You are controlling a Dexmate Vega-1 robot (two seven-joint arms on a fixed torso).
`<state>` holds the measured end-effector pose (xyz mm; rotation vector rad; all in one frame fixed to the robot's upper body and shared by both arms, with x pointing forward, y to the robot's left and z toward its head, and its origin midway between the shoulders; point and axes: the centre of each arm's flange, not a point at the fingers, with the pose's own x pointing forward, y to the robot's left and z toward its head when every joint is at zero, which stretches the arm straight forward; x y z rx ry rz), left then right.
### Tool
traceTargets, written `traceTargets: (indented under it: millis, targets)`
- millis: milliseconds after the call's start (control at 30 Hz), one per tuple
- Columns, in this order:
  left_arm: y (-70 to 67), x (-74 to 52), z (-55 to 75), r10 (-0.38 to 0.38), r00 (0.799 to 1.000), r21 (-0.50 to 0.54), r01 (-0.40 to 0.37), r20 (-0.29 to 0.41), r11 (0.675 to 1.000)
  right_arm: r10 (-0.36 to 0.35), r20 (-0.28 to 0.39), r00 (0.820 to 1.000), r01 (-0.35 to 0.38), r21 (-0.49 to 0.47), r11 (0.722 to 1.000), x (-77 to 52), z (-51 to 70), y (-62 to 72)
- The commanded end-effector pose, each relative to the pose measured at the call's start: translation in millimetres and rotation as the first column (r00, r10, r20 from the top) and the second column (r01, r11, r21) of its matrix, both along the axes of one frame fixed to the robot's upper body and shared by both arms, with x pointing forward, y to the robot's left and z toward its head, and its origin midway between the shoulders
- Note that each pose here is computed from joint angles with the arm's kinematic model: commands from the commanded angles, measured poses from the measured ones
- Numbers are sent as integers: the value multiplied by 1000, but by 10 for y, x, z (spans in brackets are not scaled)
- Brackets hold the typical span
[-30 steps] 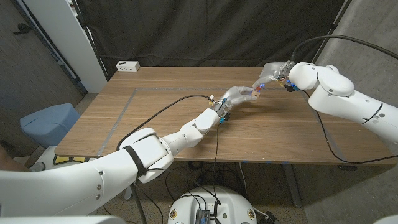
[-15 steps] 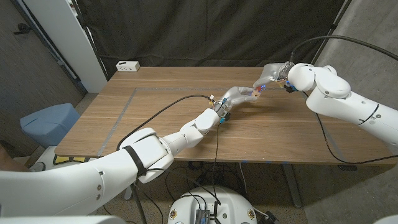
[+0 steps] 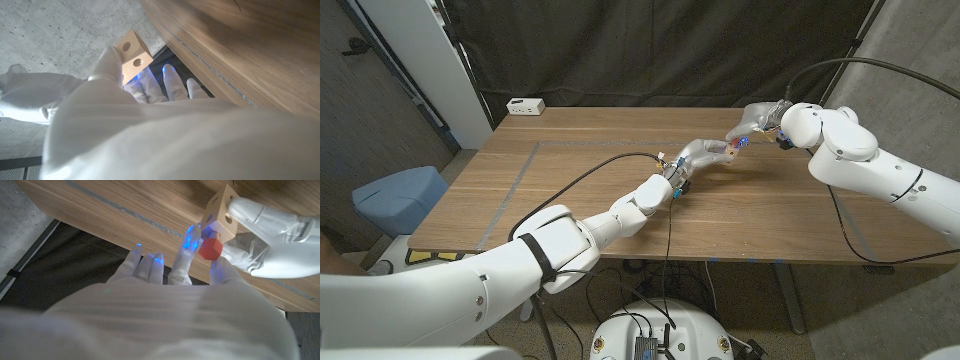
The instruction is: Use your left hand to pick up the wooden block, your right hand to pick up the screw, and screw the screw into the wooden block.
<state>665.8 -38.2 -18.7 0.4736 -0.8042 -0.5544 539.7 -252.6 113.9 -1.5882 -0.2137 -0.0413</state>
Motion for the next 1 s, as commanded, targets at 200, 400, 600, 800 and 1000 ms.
traceTargets:
  millis: [200, 400, 600, 800, 1000]
  targets:
    - [-5, 36, 24, 8, 1000, 8, -8, -18, 1000, -29, 0, 1000, 29, -18, 999, 7, 23, -2]
    - [-7, 46, 38, 11, 1000, 10, -11, -22, 1000, -26, -3, 1000, 26, -16, 1000, 7, 34, -2]
    - [-6, 51, 45, 15, 1000, 8, -15, -23, 1000, -23, -11, 1000, 23, -14, 1000, 12, 44, 3]
    - [-2, 54, 51, 18, 1000, 7, -18, -21, 1000, -11, -17, 1000, 11, -9, 1000, 5, 61, 8]
    - [-1, 49, 49, 16, 1000, 6, -16, -19, 1000, -1, -20, 1000, 1, -3, 1000, -9, 59, 14]
